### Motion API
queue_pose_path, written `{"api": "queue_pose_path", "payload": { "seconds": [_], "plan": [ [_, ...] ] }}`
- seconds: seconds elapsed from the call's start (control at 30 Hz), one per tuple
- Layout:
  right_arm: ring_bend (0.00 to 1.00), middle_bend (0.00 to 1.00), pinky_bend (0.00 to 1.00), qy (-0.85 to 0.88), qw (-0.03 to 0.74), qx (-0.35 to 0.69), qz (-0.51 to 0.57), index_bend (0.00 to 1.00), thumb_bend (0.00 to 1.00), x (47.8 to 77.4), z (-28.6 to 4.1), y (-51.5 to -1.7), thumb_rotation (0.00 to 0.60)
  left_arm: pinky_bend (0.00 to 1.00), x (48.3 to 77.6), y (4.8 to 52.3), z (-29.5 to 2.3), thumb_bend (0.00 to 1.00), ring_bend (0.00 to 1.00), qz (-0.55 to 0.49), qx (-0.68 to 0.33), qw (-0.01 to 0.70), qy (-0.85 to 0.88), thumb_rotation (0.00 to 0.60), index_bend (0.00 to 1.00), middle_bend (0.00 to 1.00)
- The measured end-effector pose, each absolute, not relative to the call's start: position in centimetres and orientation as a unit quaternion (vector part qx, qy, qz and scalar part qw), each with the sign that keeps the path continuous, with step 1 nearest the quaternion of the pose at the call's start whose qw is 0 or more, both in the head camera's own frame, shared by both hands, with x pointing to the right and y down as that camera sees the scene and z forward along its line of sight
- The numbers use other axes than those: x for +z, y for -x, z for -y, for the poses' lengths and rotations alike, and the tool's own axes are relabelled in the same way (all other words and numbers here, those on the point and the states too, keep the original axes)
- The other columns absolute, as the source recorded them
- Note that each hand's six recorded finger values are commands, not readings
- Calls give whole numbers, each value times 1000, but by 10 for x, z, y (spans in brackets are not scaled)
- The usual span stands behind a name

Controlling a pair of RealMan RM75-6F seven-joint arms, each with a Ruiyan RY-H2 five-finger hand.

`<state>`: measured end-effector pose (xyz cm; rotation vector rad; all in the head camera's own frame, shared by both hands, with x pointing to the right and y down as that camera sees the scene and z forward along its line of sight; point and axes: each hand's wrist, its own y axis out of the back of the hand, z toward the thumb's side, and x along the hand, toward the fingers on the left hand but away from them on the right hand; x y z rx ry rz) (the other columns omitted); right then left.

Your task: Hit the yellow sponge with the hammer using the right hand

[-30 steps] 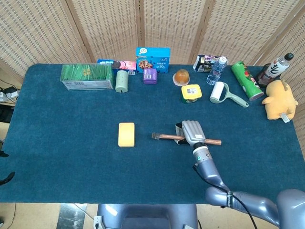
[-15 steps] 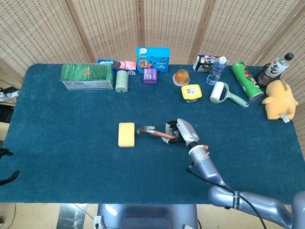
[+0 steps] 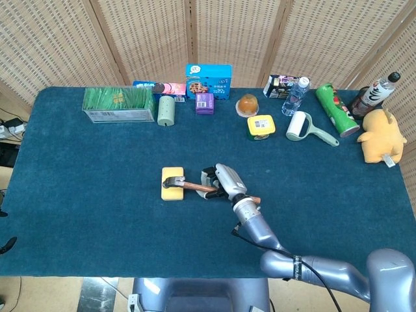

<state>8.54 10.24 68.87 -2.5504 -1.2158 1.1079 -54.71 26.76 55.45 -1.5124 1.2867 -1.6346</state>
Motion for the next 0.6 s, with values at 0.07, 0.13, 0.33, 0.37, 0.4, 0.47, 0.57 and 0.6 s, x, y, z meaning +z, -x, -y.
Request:
{"api": "queue_pose_path", "payload": {
  "seconds": [0.07, 0.13, 0.33, 0.37, 0.4, 0.47, 0.57, 0.6],
  "plan": [
    [1000, 1000, 1000, 837, 75, 377, 391, 889, 393, 694, -103, -83, 600, 133, 554, 550, -270, 226, 119, -481, -612, 279, 562, 600, 355, 274],
    [1000, 1000, 1000, 833, 103, 391, 378, 889, 393, 699, -104, -80, 600, 132, 554, 551, -271, 225, 119, -481, -614, 278, 561, 600, 355, 274],
    [1000, 1000, 1000, 808, 227, 440, 321, 908, 393, 710, -106, -74, 600, 133, 556, 550, -270, 225, 119, -479, -613, 278, 564, 600, 355, 274],
    [1000, 1000, 1000, 801, 249, 447, 310, 909, 393, 711, -106, -73, 600, 133, 556, 550, -270, 225, 119, -479, -612, 278, 564, 600, 355, 274],
    [1000, 1000, 1000, 793, 276, 456, 297, 909, 394, 712, -106, -71, 600, 133, 556, 549, -270, 225, 119, -479, -612, 278, 565, 600, 355, 274],
    [1000, 1000, 1000, 782, 304, 466, 282, 908, 395, 712, -107, -68, 600, 133, 557, 549, -269, 225, 119, -478, -611, 278, 566, 600, 356, 274],
    [1000, 1000, 1000, 776, 310, 472, 279, 909, 394, 709, -106, -66, 600, 133, 559, 547, -268, 225, 119, -476, -610, 278, 568, 600, 356, 274],
    [1000, 1000, 1000, 780, 297, 470, 286, 909, 394, 707, -105, -66, 600, 133, 559, 547, -268, 225, 119, -476, -610, 278, 570, 600, 355, 274]
  ]
}}
